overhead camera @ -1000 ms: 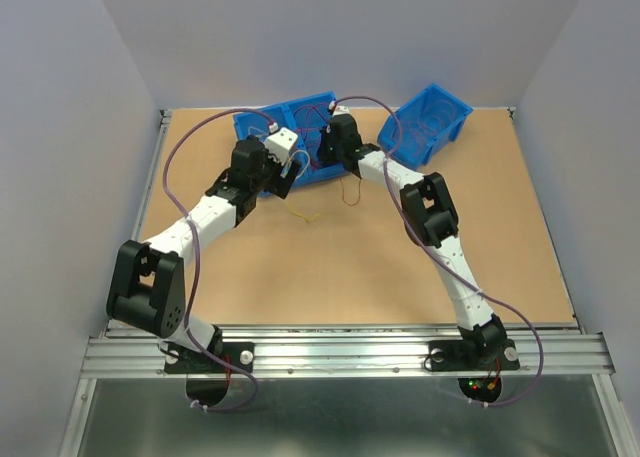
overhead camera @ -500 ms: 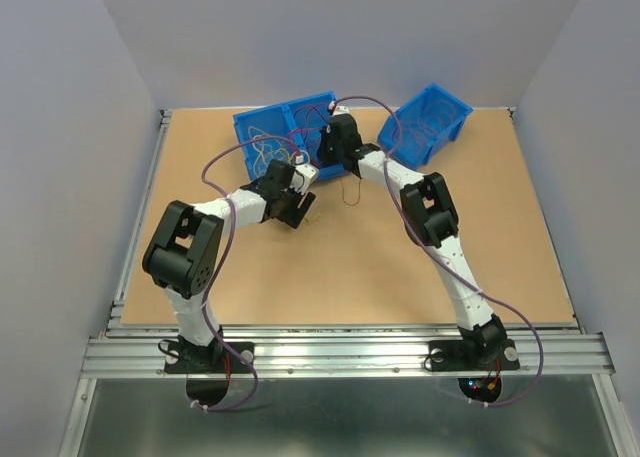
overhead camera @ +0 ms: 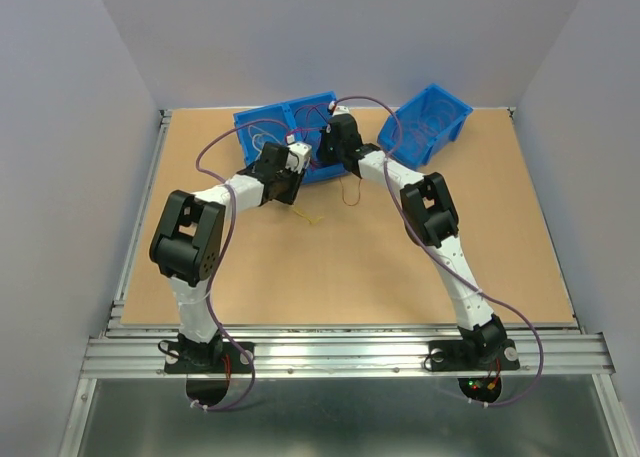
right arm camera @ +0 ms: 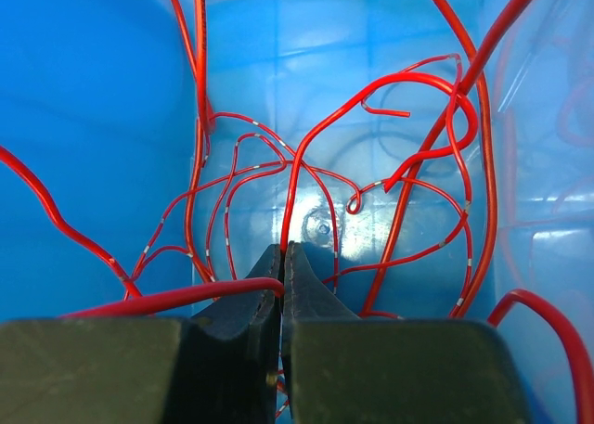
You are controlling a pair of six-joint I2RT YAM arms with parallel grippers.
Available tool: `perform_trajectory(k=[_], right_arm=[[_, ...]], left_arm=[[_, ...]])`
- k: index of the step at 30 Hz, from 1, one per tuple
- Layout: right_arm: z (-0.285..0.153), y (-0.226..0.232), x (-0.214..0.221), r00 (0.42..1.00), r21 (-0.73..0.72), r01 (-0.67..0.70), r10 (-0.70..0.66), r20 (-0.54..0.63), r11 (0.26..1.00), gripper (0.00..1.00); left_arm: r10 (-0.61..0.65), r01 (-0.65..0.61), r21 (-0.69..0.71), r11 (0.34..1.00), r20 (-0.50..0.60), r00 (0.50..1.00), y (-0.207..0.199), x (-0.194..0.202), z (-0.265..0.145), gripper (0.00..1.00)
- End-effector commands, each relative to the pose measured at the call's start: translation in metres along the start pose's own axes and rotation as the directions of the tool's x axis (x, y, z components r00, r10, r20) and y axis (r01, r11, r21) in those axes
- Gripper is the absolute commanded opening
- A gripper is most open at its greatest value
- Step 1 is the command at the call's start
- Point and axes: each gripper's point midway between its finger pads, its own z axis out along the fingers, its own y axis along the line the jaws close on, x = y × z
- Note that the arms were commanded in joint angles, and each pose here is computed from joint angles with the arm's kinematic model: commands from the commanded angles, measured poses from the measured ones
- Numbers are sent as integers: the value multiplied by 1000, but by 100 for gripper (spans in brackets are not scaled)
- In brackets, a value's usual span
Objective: Untangle the cables
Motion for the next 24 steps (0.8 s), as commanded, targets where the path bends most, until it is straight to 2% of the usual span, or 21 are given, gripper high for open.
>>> perform_trajectory(k=[1,2,3,6,7,9,13,16,19,20,21,24], right_arm=[[-21,10,-30,999,-31,11,-10,39,999,1],[-24,11,-33,999,-33,16,-14,45,999,1],[-27,12,-38,998,-30,20,-18,54,999,1],[-40,23,-68,993,-52,37,-31,110,998,4],[-46,28,-80,991,-62,42,-34,132,997,15],[-53,39,-89,989,-102,50,-35,142,994,27],[-67,48,-109,983,-122,58,-35,179,991,34],[-78,52,-120,980,-128,58,-32,196,990,34],[-87,54,-122,980,-130,56,-30,195,990,40],[-89,53,-120,981,-130,55,-30,190,990,49],[-93,54,-120,982,-130,55,-30,188,990,53],[-108,51,-115,984,-114,53,-33,173,992,60]], left_arm=[[-40,40,-3,999,101,994,9,-37,-5,12],[-37,38,-2,999,99,994,8,-37,-5,1],[-36,36,-4,999,97,995,8,-36,-7,0],[-7,4,23,1000,140,990,4,-49,-25,0],[2,-9,46,999,157,988,0,-57,-37,0],[17,-28,76,997,138,990,-5,-59,-48,0],[38,-55,115,992,152,988,-8,-84,-67,0],[33,-51,128,990,139,990,0,-91,-74,0],[28,-46,102,994,164,986,18,-110,-85,0],[28,-42,78,996,178,984,27,-118,-88,0],[28,-38,56,998,177,984,36,-121,-88,0],[7,-6,-7,1000,148,989,72,-129,-77,0]])
